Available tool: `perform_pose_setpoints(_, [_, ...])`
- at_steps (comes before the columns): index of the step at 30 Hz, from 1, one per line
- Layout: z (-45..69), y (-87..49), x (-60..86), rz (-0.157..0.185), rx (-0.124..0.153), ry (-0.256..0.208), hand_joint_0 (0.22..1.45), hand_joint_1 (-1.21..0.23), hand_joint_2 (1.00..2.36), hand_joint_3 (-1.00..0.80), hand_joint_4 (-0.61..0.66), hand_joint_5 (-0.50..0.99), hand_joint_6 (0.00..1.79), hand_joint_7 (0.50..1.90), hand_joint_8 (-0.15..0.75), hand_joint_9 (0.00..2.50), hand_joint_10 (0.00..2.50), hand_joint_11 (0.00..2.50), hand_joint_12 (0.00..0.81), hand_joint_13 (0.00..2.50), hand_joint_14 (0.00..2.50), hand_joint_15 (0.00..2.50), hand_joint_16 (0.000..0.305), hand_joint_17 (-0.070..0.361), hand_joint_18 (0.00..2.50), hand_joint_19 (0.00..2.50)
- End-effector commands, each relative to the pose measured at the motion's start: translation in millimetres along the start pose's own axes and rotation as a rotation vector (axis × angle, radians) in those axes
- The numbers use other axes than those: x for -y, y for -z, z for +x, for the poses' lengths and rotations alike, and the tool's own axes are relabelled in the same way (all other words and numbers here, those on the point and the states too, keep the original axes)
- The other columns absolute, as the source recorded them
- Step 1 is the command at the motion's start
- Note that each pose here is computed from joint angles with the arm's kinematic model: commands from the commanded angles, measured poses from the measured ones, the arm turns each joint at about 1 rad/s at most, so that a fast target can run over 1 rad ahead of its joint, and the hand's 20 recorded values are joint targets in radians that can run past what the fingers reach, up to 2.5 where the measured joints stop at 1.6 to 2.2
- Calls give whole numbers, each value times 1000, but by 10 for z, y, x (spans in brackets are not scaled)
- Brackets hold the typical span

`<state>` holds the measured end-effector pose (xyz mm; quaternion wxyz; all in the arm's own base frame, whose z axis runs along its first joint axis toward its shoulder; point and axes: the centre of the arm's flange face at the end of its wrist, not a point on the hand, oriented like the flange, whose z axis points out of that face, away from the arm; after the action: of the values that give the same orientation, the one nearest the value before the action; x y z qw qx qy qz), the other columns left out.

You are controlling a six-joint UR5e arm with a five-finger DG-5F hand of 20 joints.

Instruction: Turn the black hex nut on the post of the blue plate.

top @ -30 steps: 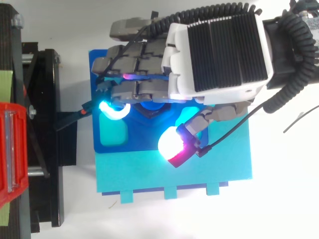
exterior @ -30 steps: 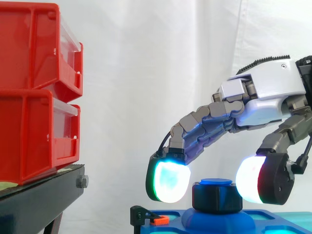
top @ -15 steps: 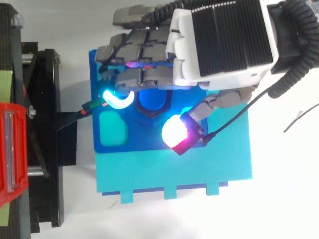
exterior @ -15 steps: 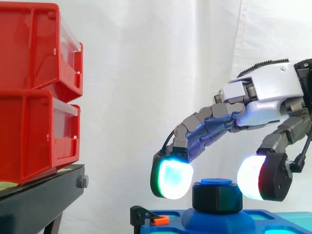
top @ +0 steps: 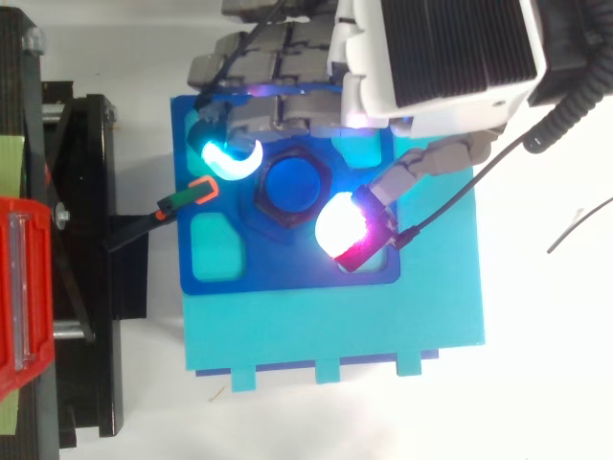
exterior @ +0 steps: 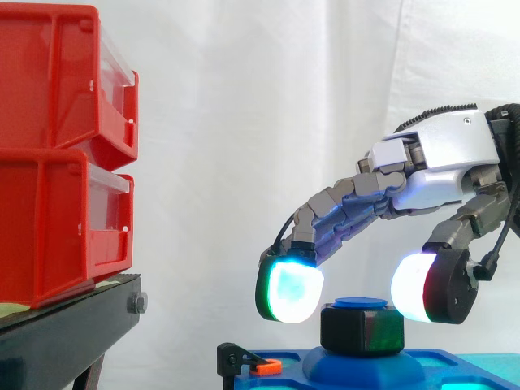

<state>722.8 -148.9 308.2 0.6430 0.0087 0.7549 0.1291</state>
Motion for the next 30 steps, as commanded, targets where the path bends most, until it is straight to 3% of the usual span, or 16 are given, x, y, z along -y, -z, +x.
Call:
perform_pose_setpoints(1, [-5,20,44,0,1,-1,497,-599,1000,-500,238,-209,502,849,252,330,0,0,355,341,3,74,46,103,279,259])
perform_pose_setpoints(12, [-24,50,84,0,-2,-8,445,-526,1000,-500,265,-205,502,850,274,338,0,0,378,349,2,74,50,114,301,256])
perform_pose_setpoints(23, [3,-2,-9,-9,-1,-26,373,-492,1000,-500,297,-204,502,851,308,347,0,0,417,364,4,73,59,132,337,239])
perform_pose_setpoints(30, [-9,-74,-112,-20,23,-17,378,-467,1000,-500,298,-201,502,847,307,347,0,0,415,362,2,75,58,132,332,243])
